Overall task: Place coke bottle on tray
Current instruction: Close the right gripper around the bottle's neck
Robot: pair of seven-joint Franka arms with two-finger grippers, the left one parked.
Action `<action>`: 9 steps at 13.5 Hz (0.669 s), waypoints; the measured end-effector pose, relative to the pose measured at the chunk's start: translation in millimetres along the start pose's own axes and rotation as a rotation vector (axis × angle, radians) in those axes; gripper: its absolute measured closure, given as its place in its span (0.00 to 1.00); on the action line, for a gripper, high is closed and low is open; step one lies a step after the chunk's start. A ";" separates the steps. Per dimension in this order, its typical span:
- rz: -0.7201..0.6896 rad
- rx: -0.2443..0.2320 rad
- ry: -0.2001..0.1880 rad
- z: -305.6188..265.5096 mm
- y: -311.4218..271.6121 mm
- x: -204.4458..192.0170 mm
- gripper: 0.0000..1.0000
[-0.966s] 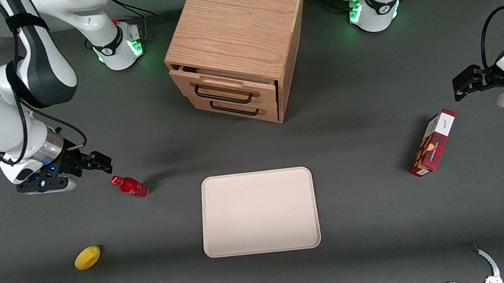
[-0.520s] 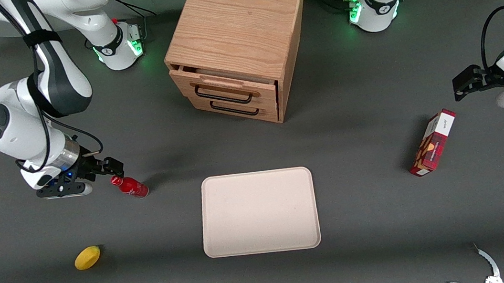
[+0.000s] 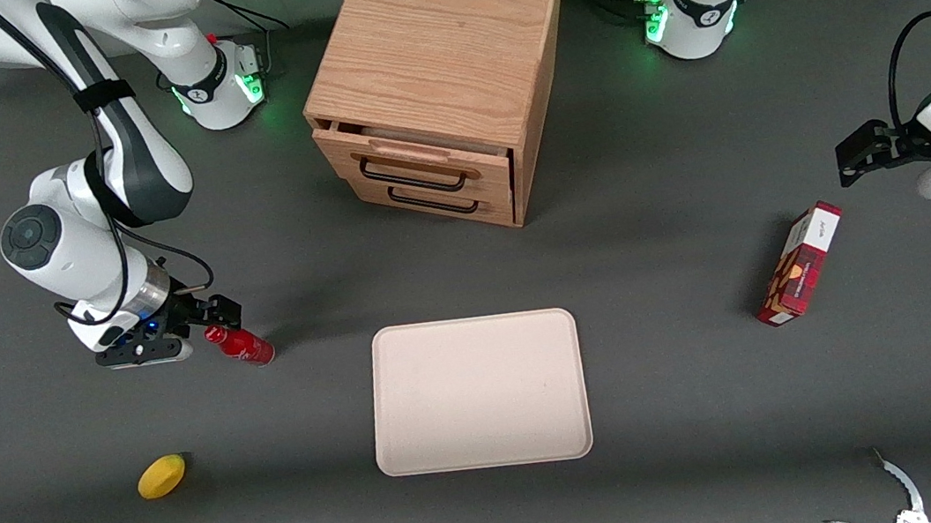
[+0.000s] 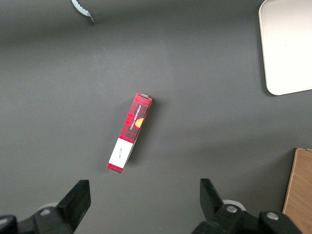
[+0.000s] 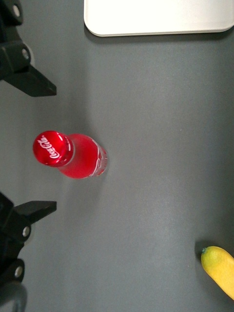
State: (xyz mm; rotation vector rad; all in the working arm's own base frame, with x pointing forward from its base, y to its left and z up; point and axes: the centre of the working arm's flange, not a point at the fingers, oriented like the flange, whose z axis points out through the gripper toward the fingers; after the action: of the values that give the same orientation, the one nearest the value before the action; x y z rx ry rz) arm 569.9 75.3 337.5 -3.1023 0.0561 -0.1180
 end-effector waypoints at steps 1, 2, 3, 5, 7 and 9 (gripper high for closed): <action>0.000 0.000 -0.003 2.6 0.1 0.0 0.06; -0.001 0.000 -0.007 4.9 0.2 -0.3 0.07; -0.001 0.000 -0.010 6.9 0.3 -0.9 0.09; -0.001 0.000 -0.007 8.5 0.4 -1.5 0.12; -0.001 0.000 -0.005 9.3 0.6 -1.9 0.26; 0.002 0.000 -0.005 9.6 2.2 -1.9 0.35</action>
State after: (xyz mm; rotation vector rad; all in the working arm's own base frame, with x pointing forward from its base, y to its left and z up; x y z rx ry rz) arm 568.7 73.5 327.7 -3.1024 0.0589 -0.1097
